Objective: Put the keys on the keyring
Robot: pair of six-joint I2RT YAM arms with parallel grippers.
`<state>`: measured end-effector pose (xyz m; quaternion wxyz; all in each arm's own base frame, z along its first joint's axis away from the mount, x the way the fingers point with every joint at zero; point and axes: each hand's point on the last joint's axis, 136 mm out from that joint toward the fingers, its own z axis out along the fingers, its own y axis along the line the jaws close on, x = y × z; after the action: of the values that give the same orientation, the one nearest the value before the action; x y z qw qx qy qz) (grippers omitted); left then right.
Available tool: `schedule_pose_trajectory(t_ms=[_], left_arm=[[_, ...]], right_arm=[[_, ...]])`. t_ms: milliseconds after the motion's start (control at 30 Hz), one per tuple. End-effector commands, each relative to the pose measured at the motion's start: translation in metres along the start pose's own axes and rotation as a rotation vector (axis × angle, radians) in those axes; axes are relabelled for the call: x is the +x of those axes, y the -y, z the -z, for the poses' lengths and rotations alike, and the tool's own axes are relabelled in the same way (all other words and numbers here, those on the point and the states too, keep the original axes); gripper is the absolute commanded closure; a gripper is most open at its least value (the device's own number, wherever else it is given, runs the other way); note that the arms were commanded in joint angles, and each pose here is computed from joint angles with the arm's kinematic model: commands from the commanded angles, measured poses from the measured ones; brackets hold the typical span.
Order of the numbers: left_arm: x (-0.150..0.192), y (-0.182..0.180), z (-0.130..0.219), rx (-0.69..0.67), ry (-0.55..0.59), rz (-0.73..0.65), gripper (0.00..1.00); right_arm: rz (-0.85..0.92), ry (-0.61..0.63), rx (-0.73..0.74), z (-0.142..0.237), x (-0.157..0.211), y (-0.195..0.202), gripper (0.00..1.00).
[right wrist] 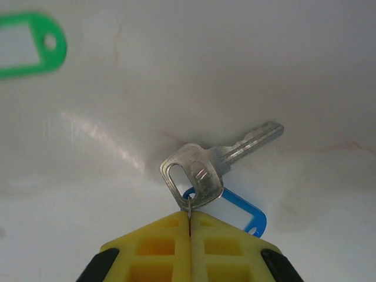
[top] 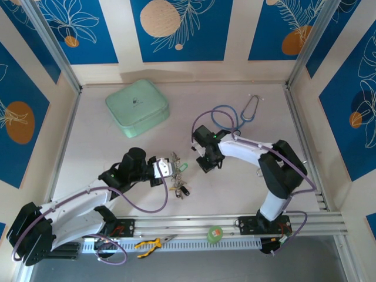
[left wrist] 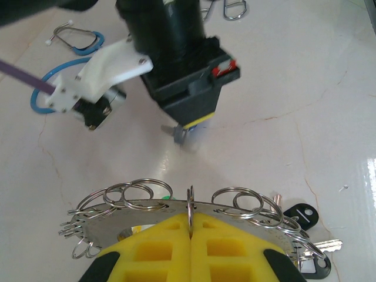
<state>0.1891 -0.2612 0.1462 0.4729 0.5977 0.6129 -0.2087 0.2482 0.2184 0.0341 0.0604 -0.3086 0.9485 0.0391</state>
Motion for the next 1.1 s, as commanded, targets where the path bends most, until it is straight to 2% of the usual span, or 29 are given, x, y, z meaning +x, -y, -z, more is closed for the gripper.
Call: schedule_pose_trajectory(t_ms=[0, 67, 200, 267, 400, 567, 867, 967, 1067], left_arm=[[0.001, 0.007, 0.001, 0.016, 0.004, -0.002, 1.00], [0.002, 0.007, 0.000, 0.016, 0.003, -0.001, 1.00], [0.002, 0.006, 0.001, 0.013, 0.003, -0.001, 1.00], [0.002, 0.007, 0.001, 0.015, 0.003, -0.002, 1.00], [0.001, 0.006, 0.001, 0.014, 0.004, -0.004, 1.00], [0.002, 0.006, 0.001, 0.012, 0.003, -0.003, 1.00], [0.001, 0.006, 0.001, 0.013, 0.005, -0.004, 1.00], [0.001, 0.006, 0.002, 0.009, 0.004, -0.003, 1.00], [0.000, 0.005, 0.002, 0.003, 0.010, -0.005, 1.00]], right_arm=[[-0.120, -0.059, -0.034, -0.005, 0.000, -0.006, 1.00], [-0.129, -0.061, -0.027, -0.009, -0.003, -0.006, 0.97], [-0.146, -0.057, -0.017, -0.012, -0.006, -0.006, 0.82], [-0.154, -0.050, -0.014, -0.012, -0.007, -0.006, 0.78], [-0.167, -0.043, -0.027, -0.011, -0.007, -0.008, 0.76], [-0.179, -0.037, -0.022, -0.011, -0.007, -0.008, 0.79], [-0.184, -0.016, 0.007, -0.001, -0.006, -0.005, 0.95], [-0.170, 0.023, 0.043, 0.011, -0.006, -0.003, 1.00], [-0.109, 0.104, 0.137, 0.028, -0.006, 0.001, 1.00]])
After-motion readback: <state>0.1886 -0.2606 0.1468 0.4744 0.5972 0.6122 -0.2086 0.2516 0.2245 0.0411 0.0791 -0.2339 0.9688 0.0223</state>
